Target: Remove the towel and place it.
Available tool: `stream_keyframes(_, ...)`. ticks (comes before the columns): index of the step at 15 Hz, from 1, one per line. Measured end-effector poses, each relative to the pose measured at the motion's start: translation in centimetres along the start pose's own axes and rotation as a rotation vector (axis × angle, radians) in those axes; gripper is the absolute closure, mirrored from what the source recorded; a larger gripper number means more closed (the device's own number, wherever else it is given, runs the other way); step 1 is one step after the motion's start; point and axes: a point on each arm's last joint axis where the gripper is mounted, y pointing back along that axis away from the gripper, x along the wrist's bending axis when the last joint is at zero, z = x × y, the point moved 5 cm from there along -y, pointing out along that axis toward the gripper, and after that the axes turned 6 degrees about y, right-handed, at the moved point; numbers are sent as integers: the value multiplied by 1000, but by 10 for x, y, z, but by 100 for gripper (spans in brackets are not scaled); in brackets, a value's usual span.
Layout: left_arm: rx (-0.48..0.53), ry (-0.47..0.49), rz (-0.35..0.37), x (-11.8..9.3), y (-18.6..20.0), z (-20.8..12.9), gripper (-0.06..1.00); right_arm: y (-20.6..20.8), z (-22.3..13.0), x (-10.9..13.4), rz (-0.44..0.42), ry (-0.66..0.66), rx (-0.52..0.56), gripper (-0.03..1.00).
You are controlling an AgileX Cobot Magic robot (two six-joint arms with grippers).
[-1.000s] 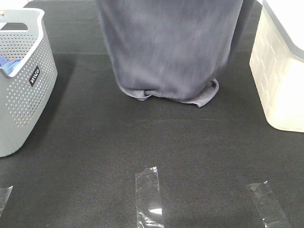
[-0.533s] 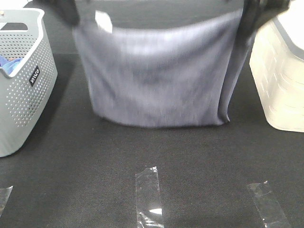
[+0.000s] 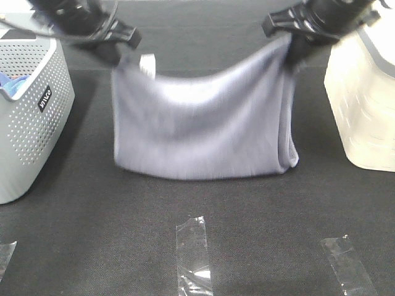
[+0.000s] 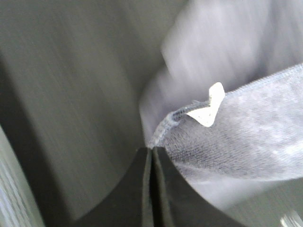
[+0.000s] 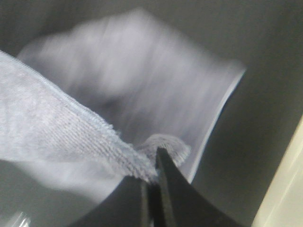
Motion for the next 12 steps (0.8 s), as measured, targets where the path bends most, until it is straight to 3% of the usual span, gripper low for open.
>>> stream_keyframes(1,-126,-54,36,5,-7,17,94,-7,16,-9,-63,45,-109,97)
stream_keyframes(2,-325,-162,87,11,-12,43,94,-14,39,-18,-137,117,-254,97)
stream_keyframes(4,-615,-269,109,17,-5,78,94,-12,75,-23,-200,195,-454,97)
stream_keyframes(6,-920,-284,106,27,26,114,94,16,119,-25,-250,241,-689,97)
stream_keyframes(8,-1258,-268,117,38,86,154,94,78,164,-26,-327,303,-950,97)
stream_keyframes(9,-1381,-244,122,40,118,170,94,107,178,-27,-370,334,-1037,97)
stream_keyframes(11,-1443,-220,130,42,146,182,94,137,188,-28,-409,348,-1093,97)
stream_keyframes(12,-1289,-197,146,45,133,181,94,130,181,-33,-412,339,-982,97)
